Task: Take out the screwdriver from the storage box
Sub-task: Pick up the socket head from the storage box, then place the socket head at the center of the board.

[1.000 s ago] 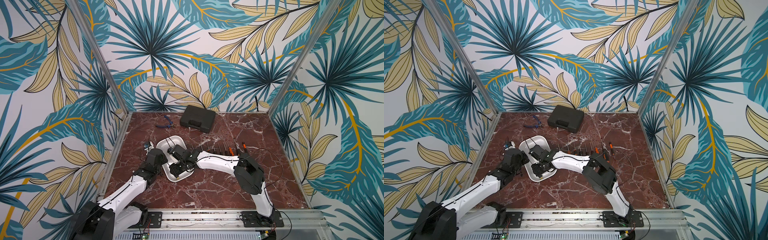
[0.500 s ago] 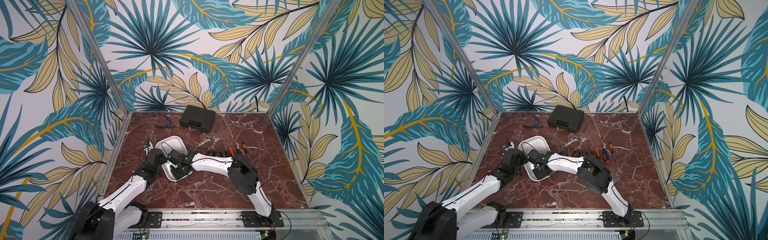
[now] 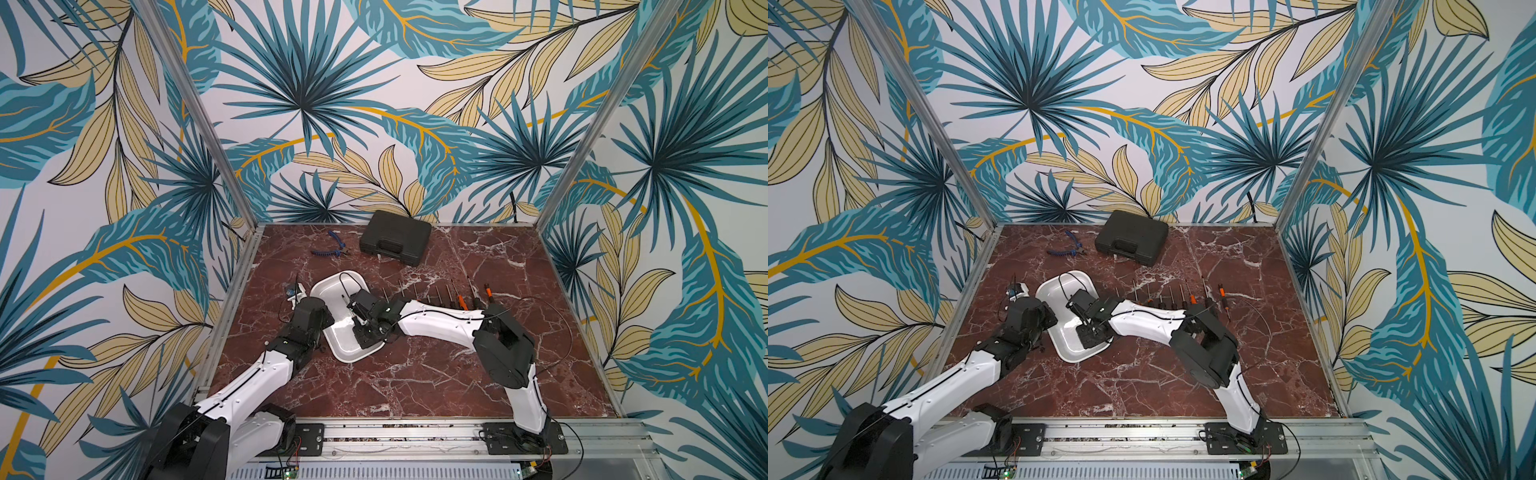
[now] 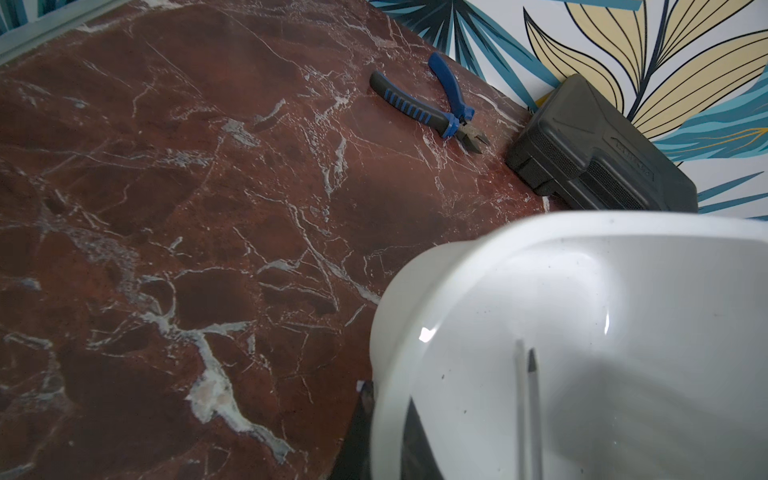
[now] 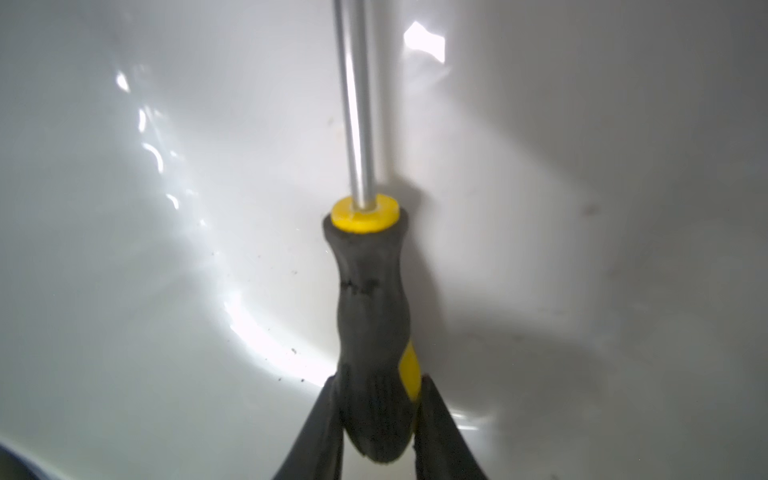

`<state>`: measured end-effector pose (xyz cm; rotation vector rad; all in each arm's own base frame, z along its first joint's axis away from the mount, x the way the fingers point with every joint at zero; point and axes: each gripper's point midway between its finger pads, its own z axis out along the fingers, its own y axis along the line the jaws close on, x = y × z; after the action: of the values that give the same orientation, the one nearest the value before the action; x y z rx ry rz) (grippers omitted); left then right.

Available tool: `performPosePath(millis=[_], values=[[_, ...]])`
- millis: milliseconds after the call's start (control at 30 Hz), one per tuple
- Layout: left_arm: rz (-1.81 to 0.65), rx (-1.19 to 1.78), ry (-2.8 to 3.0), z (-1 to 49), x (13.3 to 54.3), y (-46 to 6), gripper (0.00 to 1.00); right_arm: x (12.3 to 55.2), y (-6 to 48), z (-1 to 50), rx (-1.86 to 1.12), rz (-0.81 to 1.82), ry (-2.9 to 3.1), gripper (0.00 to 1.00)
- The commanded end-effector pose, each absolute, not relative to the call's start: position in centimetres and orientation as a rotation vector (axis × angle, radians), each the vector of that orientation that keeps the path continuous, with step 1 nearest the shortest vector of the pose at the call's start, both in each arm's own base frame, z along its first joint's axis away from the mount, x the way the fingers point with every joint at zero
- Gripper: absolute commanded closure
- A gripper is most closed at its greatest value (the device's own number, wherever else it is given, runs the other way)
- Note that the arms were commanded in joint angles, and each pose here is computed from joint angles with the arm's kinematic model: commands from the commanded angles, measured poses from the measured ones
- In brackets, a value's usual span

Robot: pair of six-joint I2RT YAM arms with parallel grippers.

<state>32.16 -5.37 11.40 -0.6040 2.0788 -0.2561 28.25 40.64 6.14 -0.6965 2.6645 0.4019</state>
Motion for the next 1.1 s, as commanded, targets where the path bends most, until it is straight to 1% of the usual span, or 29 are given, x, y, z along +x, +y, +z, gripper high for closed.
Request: performPosePath(millis=[0, 133, 233, 333, 400, 533, 700, 933, 1067], values=[[-0.301, -0.612, 2.016, 13.5, 32.9, -5.5, 1.00, 29.5, 40.5, 11.7, -0.670, 0.480, 2.530, 0.87], [-0.298, -0.609, 2.020, 13.4, 32.9, -5.5, 1.00, 30.1, 38.6, 14.8, -0.667, 0.494, 2.487, 0.87], [-0.292, -0.609, 2.019, 13.4, 32.7, -5.4, 1.00, 31.4, 34.5, 15.7, -0.614, 0.431, 2.503, 0.87], [-0.286, -0.611, 2.016, 13.4, 32.6, -5.2, 1.00, 33.6, 27.8, 15.6, -0.495, 0.309, 2.544, 0.87], [-0.286, -0.610, 2.016, 13.4, 32.6, -5.2, 1.00, 34.2, 23.2, 15.2, -0.430, 0.197, 2.585, 0.87], [-0.290, -0.604, 2.015, 13.5, 32.7, -5.2, 1.00, 34.5, 13.9, 14.2, -0.278, 0.003, 2.678, 0.87], [-0.294, -0.598, 2.015, 13.7, 32.9, -5.3, 1.00, 34.6, 5.2, 12.1, -0.044, -0.141, 2.755, 0.87], [-0.300, -0.591, 2.024, 13.6, 32.8, -5.4, 1.00, 35.2, -1.4, 9.8, 0.117, -0.365, 2.813, 0.87], [-0.297, -0.597, 2.022, 13.5, 32.5, -5.0, 1.00, 35.5, -4.1, 8.6, 0.186, -0.433, 2.854, 0.88]])
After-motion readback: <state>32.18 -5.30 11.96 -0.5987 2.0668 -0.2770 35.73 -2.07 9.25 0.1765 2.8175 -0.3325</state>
